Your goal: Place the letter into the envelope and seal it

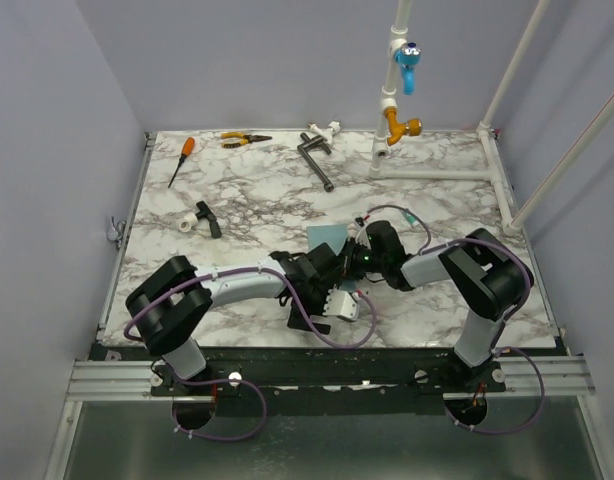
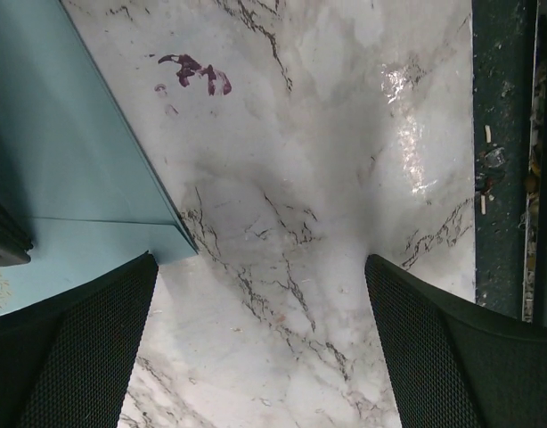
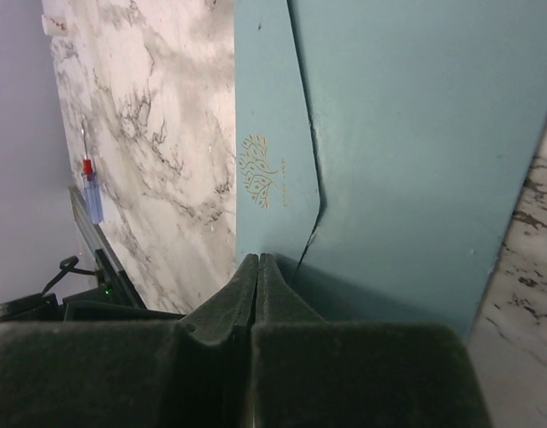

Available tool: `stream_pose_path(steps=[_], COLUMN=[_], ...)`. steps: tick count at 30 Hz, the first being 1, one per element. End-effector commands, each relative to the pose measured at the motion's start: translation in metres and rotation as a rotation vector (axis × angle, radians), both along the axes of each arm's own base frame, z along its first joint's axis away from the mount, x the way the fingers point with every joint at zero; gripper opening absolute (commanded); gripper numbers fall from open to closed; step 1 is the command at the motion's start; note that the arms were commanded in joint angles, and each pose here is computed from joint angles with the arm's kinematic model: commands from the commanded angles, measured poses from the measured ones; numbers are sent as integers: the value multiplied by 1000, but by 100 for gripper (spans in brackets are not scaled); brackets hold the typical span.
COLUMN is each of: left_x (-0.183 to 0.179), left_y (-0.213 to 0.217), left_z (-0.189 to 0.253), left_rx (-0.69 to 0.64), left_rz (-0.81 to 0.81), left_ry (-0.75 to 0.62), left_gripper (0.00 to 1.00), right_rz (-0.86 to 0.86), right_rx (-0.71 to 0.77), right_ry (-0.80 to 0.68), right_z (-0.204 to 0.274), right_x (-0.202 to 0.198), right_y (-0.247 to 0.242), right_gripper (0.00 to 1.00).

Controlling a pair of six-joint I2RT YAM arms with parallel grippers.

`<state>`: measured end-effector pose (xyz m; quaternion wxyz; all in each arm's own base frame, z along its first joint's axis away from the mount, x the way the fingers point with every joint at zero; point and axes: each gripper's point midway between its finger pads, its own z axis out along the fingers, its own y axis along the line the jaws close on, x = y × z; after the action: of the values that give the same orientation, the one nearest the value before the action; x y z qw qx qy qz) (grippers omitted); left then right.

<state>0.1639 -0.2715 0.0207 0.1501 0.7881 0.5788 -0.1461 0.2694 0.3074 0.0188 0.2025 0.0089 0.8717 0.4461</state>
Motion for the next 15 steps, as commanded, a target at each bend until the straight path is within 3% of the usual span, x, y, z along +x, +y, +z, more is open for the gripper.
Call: stream_pose_path(steps=[1, 8, 15], left_x=[0, -10, -10], left_y=[15, -1, 14], left_z=[-23, -24, -46], left_rx=[72, 73, 227], left_rz=[66, -53, -71], left_ry=[-12, -48, -7], left_gripper=[99, 99, 95], right_rz=[13, 42, 66], right_rx=[-40, -17, -42], right_ry=[60, 55, -7], right_z=[-14, -6, 13], right_x=[-21, -19, -7], right_y=[-9, -2, 1], right_gripper=[1, 1, 1])
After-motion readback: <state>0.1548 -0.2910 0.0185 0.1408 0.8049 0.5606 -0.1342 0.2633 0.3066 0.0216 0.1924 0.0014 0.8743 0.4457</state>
